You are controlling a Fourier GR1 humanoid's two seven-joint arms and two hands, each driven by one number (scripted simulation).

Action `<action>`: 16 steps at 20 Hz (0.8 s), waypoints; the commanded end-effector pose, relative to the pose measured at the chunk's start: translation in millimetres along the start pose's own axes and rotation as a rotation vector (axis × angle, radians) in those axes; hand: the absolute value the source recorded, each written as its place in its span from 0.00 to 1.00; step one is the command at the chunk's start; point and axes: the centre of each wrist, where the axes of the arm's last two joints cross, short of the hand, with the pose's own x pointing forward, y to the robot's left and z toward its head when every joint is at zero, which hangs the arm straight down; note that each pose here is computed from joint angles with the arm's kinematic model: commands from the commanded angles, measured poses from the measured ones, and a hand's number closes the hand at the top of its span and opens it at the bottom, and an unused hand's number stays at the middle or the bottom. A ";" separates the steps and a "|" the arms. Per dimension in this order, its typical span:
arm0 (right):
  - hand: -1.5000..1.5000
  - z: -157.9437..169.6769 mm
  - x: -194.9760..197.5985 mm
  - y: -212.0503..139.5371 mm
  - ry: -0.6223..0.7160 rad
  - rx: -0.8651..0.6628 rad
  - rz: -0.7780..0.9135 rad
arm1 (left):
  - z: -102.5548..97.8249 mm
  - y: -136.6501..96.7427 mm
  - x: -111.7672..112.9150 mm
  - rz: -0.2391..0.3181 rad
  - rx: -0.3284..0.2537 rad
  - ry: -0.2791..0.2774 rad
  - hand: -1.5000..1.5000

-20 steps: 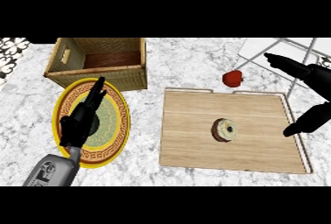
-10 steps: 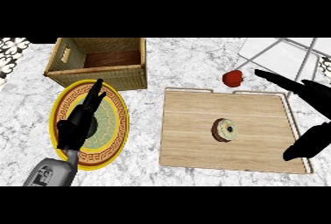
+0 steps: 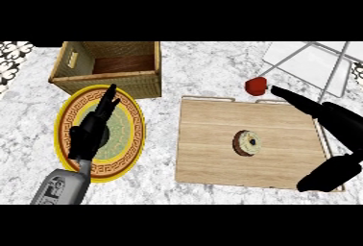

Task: Pick the cupcake from the tray and place it in the tiered shelf

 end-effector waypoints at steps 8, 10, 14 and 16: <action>0.00 -12.6 -2.9 17.8 0.026 0.004 0.002 | -16.5 -3.1 14.7 -0.001 -0.025 0.000 0.50; 0.00 -11.8 -4.8 26.0 0.038 -0.015 -0.013 | 8.5 -8.3 -1.3 0.015 -0.022 0.005 0.50; 0.00 3.3 1.0 28.2 0.052 -0.007 0.020 | 8.6 -19.1 -18.6 0.004 -0.012 0.017 0.50; 0.00 -0.8 13.0 36.0 0.068 -0.007 0.006 | 7.3 1.4 8.7 -0.009 -0.010 -0.002 0.50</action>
